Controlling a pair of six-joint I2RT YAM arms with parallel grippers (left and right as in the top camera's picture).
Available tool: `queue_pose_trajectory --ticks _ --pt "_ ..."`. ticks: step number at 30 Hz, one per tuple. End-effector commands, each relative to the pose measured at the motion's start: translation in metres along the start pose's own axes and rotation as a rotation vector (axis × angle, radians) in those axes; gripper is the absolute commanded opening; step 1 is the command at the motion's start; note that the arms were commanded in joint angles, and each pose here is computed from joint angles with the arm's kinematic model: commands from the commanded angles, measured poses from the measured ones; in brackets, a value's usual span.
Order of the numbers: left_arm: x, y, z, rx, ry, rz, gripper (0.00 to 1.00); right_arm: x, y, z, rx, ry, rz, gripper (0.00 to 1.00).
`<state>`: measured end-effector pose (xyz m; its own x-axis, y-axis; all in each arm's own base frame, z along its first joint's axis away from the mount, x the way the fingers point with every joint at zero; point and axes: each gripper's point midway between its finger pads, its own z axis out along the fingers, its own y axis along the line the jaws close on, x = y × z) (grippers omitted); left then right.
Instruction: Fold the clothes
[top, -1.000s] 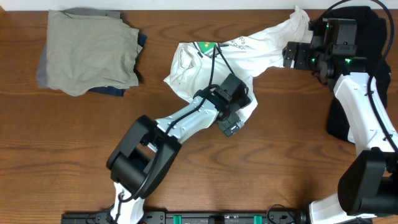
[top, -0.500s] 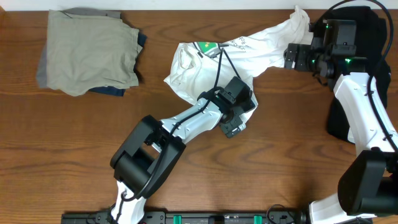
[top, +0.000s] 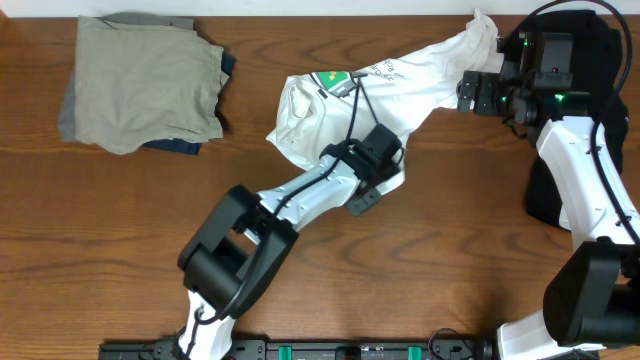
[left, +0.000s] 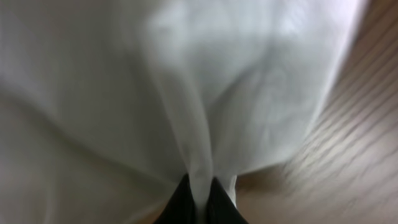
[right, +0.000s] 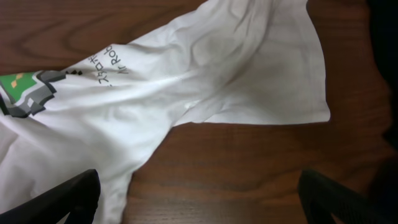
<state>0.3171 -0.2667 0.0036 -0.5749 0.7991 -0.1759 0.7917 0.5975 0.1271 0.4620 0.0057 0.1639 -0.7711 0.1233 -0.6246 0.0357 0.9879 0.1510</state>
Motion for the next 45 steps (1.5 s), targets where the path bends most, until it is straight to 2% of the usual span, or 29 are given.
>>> queue_pose_trajectory --ticks 1,4,10,16,20,29,37,45 --pt "-0.015 0.038 -0.062 -0.105 -0.09 -0.17 0.06 0.0 -0.007 0.001 0.018 0.004 -0.004 0.99" --pt "-0.016 0.053 -0.119 -0.12 -0.169 -0.255 0.06 0.0 -0.01 0.001 0.023 0.003 0.002 0.99" --pt "-0.005 0.083 -0.235 -0.173 -0.444 -0.392 0.06 0.004 -0.015 0.0 0.03 0.02 0.011 0.99" --pt "0.019 0.107 -0.295 -0.229 -0.589 -0.467 0.06 0.012 -0.014 0.0 0.026 0.052 0.02 0.99" --pt "0.025 0.109 -0.3 -0.234 -0.595 -0.484 0.06 0.012 -0.009 0.0 0.001 0.051 0.03 0.99" --pt "0.027 0.107 -0.271 -0.212 -0.494 -0.492 0.06 -0.004 -0.005 0.014 -0.014 -0.012 0.066 0.99" --pt "0.022 0.107 -0.228 -0.192 -0.373 -0.482 0.06 0.025 -0.029 0.062 0.078 0.084 0.014 0.95" --pt "0.022 0.109 -0.215 -0.188 -0.336 -0.486 0.06 0.028 -0.044 0.107 0.088 0.059 0.017 0.93"
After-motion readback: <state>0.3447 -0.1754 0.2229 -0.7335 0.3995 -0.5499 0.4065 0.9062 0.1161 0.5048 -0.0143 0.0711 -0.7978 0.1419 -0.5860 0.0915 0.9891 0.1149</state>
